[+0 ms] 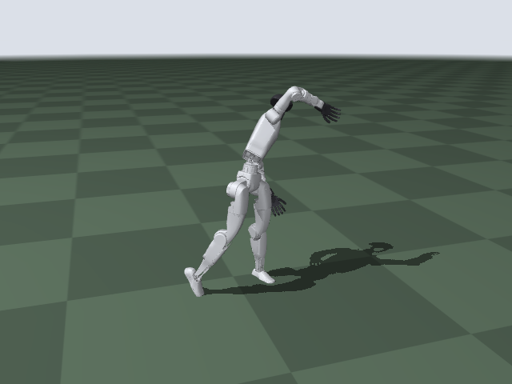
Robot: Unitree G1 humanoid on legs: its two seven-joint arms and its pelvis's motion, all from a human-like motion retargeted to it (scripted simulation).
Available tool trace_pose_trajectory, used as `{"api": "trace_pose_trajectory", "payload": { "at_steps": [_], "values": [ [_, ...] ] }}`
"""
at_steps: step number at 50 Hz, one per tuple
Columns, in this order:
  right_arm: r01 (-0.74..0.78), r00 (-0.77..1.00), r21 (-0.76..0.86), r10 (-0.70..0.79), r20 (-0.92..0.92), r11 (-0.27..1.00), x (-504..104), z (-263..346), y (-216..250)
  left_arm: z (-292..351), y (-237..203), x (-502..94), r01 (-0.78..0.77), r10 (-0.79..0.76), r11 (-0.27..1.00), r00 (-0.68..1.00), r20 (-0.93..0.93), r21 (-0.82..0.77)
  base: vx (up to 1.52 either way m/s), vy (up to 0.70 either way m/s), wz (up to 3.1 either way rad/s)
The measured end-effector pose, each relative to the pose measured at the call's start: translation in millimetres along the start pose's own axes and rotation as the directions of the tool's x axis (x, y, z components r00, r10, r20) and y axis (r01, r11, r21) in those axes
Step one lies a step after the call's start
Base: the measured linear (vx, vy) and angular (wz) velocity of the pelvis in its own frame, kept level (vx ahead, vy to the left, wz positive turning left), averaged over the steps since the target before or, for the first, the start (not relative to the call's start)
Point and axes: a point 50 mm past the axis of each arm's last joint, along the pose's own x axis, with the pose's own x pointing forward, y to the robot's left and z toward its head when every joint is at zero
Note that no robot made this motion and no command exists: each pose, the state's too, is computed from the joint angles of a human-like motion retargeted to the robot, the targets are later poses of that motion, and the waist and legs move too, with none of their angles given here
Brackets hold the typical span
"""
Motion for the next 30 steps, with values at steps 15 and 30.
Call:
{"api": "trace_pose_trajectory", "payload": {
  "at_steps": [15, 30],
  "values": [
    [-0.051, 0.921, -0.131, -0.004, -0.389, 0.990, -39.6, -92.1, 24.1, -85.5, 57.7, -48.6, -0.536, 0.480, 0.836, 0.820, -0.311, -0.122, -0.19, 0.03, -0.59],
    [-0.146, 0.403, -0.015, 0.046, -0.914, 0.989, -168.4, -194.1, 33.9, -134.9, 42.4, -92.1, -0.529, 0.439, 0.843, 0.782, -0.444, -0.100, -0.23, -0.10, -1.46]
  ]
}}
